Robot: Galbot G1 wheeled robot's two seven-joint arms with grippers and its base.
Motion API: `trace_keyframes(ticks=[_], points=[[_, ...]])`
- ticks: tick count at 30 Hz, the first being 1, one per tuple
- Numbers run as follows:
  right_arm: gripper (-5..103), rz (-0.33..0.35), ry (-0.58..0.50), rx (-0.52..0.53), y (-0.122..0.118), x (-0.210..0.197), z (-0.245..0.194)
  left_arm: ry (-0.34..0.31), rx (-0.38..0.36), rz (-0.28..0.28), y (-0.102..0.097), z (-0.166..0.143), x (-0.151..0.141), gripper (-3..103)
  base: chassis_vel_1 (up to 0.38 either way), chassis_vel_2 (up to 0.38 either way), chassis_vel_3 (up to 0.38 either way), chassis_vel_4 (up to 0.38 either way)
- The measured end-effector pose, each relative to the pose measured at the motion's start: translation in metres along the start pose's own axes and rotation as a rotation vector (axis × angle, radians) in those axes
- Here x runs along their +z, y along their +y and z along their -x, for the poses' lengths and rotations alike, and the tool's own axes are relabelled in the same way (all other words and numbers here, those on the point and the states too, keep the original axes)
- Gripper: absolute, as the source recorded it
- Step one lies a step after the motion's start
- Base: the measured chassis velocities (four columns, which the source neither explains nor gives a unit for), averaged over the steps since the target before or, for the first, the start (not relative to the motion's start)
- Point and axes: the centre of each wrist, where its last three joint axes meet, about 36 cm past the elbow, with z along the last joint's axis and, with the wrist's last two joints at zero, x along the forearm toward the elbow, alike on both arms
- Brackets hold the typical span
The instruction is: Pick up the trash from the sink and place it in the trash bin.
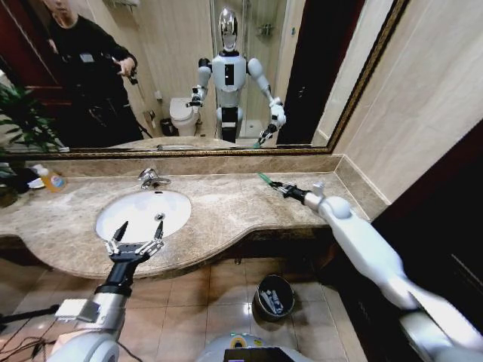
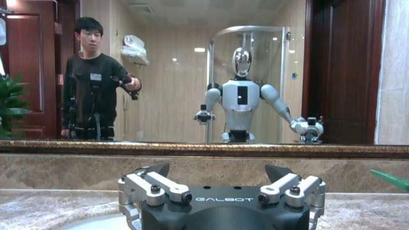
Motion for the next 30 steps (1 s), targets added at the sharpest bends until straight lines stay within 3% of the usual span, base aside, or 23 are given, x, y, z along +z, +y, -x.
trace_keyframes(ticks=[3, 8, 10, 12, 14, 18, 23, 30], points=[[19, -0.002, -0.014, 0.04, 0.03, 0.002, -0.036, 0.0, 0.0, 0.0, 0.0, 0.0, 0.0, 100, 0.0, 0.0, 0.0, 0.0], [19, 0.009, -0.035, 0.081, 0.06, 0.001, -0.082, 0.0, 0.0, 0.0, 0.0, 0.0, 0.0, 100, 0.0, 0.0, 0.0, 0.0], [19, 0.034, -0.013, 0.098, 0.087, 0.02, -0.115, 0.0, 0.0, 0.0, 0.0, 0.0, 0.0, 100, 0.0, 0.0, 0.0, 0.0], [19, 0.039, -0.009, 0.103, 0.094, 0.025, -0.124, 0.0, 0.0, 0.0, 0.0, 0.0, 0.0, 100, 0.0, 0.0, 0.0, 0.0], [19, 0.065, 0.01, 0.122, 0.121, 0.051, -0.158, 0.0, 0.0, 0.0, 0.0, 0.0, 0.0, 100, 0.0, 0.0, 0.0, 0.0], [19, 0.097, 0.028, 0.15, 0.148, 0.082, -0.19, 0.0, 0.0, 0.0, 0.0, 0.0, 0.0, 100, 0.0, 0.0, 0.0, 0.0], [19, 0.114, 0.049, 0.193, 0.167, 0.115, -0.206, 0.0, 0.0, 0.0, 0.0, 0.0, 0.0, 100, 0.0, 0.0, 0.0, 0.0], [19, 0.169, 0.136, 0.298, 0.198, 0.207, -0.201, 0.0, 0.0, 0.0, 0.0, 0.0, 0.0, 100, 0.0, 0.0, 0.0, 0.0]])
